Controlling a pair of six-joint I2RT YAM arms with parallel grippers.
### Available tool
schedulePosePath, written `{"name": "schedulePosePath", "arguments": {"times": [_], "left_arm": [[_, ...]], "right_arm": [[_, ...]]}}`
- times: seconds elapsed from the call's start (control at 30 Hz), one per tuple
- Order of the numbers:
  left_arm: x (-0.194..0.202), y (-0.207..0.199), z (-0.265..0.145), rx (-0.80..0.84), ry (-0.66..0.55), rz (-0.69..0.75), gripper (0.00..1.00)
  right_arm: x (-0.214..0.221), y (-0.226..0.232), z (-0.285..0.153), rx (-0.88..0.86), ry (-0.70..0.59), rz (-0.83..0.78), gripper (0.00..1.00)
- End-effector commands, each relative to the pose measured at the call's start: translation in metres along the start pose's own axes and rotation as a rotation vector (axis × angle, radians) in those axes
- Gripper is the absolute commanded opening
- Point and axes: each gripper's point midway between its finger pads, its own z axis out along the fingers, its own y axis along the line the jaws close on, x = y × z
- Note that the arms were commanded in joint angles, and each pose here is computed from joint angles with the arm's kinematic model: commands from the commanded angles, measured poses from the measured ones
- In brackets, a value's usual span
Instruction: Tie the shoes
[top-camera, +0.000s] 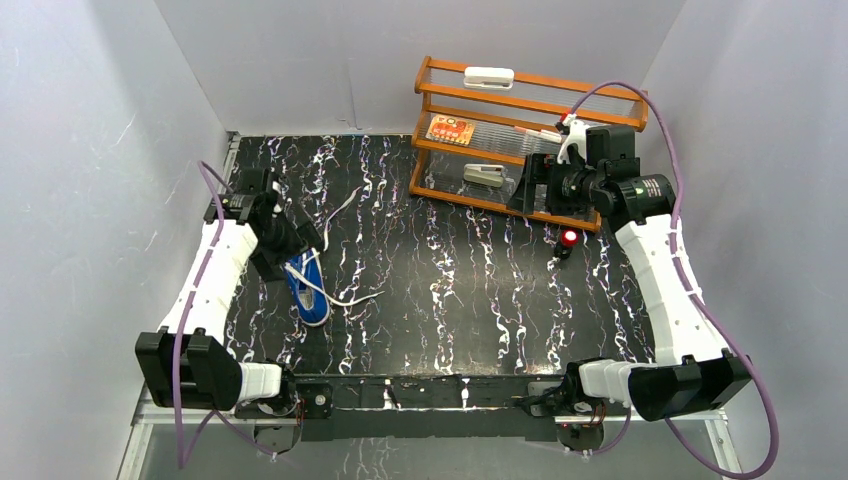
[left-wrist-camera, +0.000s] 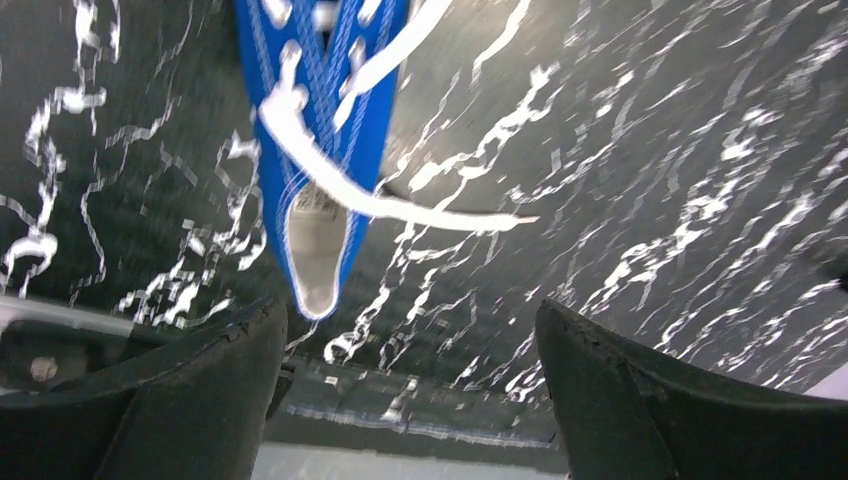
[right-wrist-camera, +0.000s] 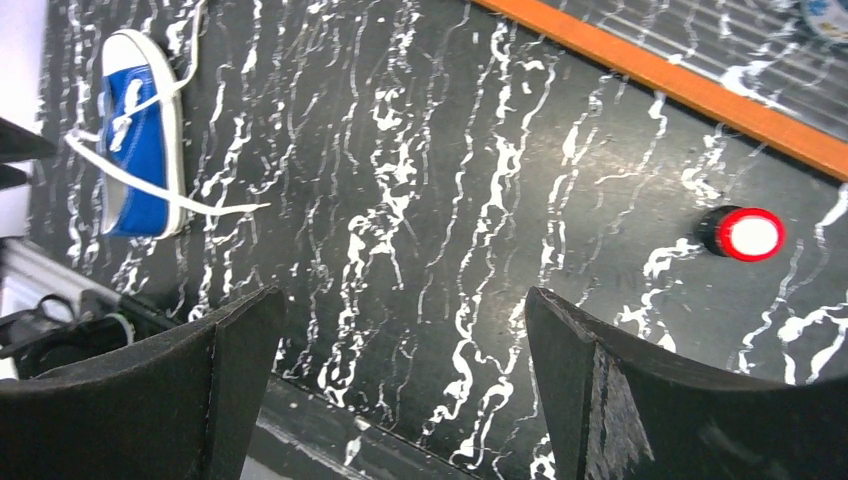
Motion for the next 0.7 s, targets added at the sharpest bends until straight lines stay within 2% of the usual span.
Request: {"name": "schedulePosePath", "arguments": {"times": [0.0, 0.13, 0.43, 0.53, 0.67], "left_arm": [[0.041, 0.025, 0.0, -0.081, 0.139, -0.081, 0.87], [0.063, 0.032, 0.012, -0.096, 0.215, -0.125, 0.77], [0.062, 0.026, 0.043, -0.096, 0.219, -0.116, 0.51], [0.057, 0.027, 0.049, -0.119, 0.192, -0.087, 0.47], [0.053, 0.033, 0.061, -0.176, 0.176, -0.085, 0.49]], "right_arm": [[-0.008, 0.025, -0.01, -0.132, -0.029, 0.006, 0.98], [-0.008, 0.033, -0.011, -0.173, -0.027, 0.021, 0.99], [-0.008, 0.042, -0.015, -0.223, -0.051, 0.046, 0.99], [-0.008, 0.043, -0.018, -0.224, -0.06, 0.046, 0.99], [-0.008, 0.043, -0.019, -0.223, -0.064, 0.046, 0.99]]}}
